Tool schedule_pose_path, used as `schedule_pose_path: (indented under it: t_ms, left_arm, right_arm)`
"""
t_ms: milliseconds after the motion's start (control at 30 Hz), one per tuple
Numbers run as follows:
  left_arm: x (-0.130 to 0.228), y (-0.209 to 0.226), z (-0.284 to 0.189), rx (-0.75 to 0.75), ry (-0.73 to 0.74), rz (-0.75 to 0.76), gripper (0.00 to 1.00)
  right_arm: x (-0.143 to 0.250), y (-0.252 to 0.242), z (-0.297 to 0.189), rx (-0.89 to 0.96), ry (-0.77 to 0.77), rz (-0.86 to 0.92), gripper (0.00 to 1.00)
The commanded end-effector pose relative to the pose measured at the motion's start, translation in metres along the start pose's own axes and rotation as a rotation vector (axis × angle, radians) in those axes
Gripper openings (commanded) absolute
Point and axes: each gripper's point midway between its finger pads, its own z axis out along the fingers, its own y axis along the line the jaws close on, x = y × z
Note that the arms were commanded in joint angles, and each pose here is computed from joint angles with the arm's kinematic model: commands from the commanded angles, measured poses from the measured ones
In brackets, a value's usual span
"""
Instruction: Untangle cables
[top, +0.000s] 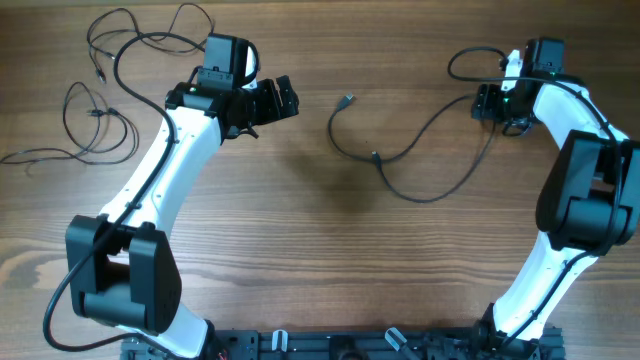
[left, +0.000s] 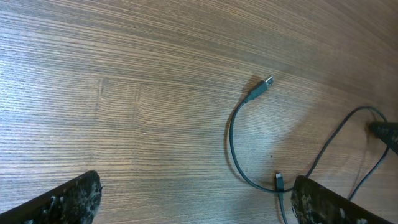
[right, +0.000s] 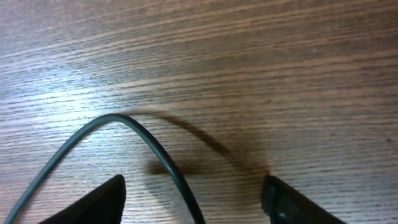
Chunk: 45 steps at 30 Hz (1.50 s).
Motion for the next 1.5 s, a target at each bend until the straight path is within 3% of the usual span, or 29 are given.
schedule_pose_path:
  t_ms: [0, 100, 133, 267, 433, 633, 733, 933, 1133, 1300, 1367, 1467]
  left_arm:
    - [0.003, 0.003, 0.004, -0.015, 0.006, 0.009, 1.0]
    - [0.003, 0.003, 0.004, -0.016, 0.006, 0.009, 1.0]
    - [0.003, 0.003, 0.004, -0.015, 0.006, 0.009, 1.0]
    - [0.003, 0.003, 0.004, -0.015, 0.006, 0.009, 1.0]
    - [0.003, 0.003, 0.004, -0.015, 0.006, 0.009, 1.0]
    - [0.003, 0.003, 0.004, -0.016, 0.006, 0.009, 1.0]
    - [0.003, 0.003, 0.004, -0.015, 0.006, 0.009, 1.0]
    - [0.003, 0.003, 0.004, -0.016, 0.006, 0.009, 1.0]
    - [0.003, 0.003, 0.004, -0.016, 0.006, 0.009, 1.0]
    - [-0.001, 0.001, 0.004, -0.008, -0.008, 0.012, 1.0]
    - [-0.006, -0.014, 0.003, 0.072, -0.017, -0.043, 1.0]
    - [0.012, -0.046, -0.004, 0.267, 0.114, -0.168, 1.0]
  right_arm:
    - [0.009, 0.007, 0.012, -0.051, 0.03, 0.012, 0.36]
    - [0.006, 0.008, 0.007, -0.049, 0.027, 0.076, 0.08]
    - [0.003, 0.009, 0.001, -0.051, 0.02, 0.086, 0.04]
    - [-0.012, 0.022, -0.032, -0.106, -0.037, 0.096, 0.04]
    - [-0.032, 0.083, -0.128, -0.401, -0.145, 0.098, 0.04]
    - [-0.019, 0.142, -0.21, -0.554, -0.203, -0.006, 0.04]
    - [-0.003, 0.193, -0.239, -0.673, -0.214, -0.15, 0.04]
    - [0.04, 0.268, -0.247, -0.76, -0.177, -0.424, 0.04]
    - [0.079, 0.299, -0.254, -0.836, -0.144, -0.653, 0.04]
    - [0.091, 0.31, -0.258, -0.88, -0.117, -0.679, 0.04]
    - [0.095, 0.311, -0.259, -0.888, -0.108, -0.682, 0.04]
    - [0.102, 0.318, -0.262, -0.912, -0.104, -0.721, 0.04]
